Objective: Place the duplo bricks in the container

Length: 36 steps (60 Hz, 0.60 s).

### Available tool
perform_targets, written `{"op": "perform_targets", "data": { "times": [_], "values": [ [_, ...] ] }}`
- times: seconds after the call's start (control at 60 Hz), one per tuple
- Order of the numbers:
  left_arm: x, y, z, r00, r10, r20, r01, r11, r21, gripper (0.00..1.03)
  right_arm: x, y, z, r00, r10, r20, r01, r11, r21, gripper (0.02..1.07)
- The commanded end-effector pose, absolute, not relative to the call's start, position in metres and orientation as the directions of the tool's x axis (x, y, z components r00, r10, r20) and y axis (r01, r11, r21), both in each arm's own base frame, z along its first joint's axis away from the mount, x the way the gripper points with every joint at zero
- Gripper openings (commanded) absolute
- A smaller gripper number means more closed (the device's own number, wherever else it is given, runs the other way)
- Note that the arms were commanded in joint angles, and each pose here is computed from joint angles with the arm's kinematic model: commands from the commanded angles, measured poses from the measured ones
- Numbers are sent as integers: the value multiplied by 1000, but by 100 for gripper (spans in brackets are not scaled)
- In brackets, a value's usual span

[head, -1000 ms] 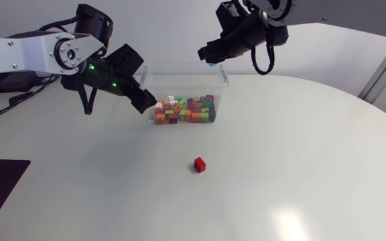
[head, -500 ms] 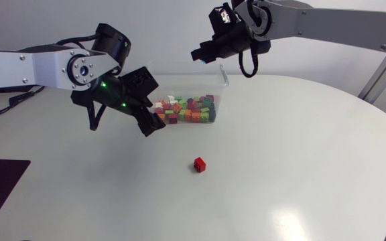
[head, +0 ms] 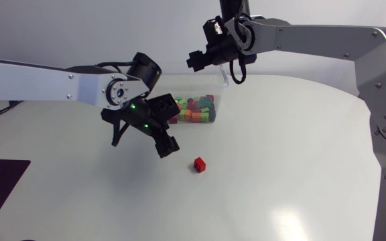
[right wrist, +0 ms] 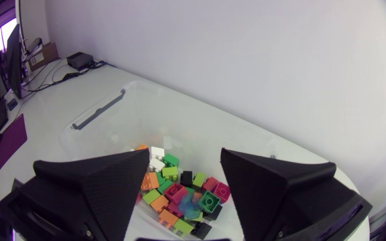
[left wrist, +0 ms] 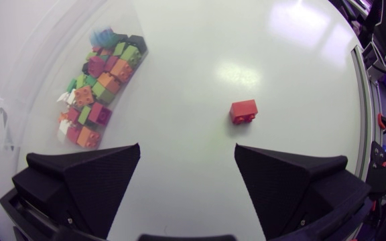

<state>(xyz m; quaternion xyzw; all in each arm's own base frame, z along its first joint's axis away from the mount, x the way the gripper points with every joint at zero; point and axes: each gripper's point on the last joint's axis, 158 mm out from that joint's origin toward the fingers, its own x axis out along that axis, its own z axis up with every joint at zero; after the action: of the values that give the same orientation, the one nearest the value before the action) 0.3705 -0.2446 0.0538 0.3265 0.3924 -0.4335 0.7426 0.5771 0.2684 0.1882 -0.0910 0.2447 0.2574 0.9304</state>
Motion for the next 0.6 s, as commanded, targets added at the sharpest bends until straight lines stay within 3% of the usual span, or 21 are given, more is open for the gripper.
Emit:
{"op": "perform_targets", "data": {
  "times": [0.0,0.167,0.583],
  "values": [
    [357,-250,32,262,-357,-896,916,385,115,98,577,261,202,774,425,-468,-503,863,-47,103],
    [359,-263,24,247,-340,-907,916,388,103,98,552,239,234,820,407,-402,-473,878,-76,103],
    [346,-300,8,167,-316,-934,912,410,25,97,502,145,256,886,294,-360,-347,933,-91,103]
  ]
}}
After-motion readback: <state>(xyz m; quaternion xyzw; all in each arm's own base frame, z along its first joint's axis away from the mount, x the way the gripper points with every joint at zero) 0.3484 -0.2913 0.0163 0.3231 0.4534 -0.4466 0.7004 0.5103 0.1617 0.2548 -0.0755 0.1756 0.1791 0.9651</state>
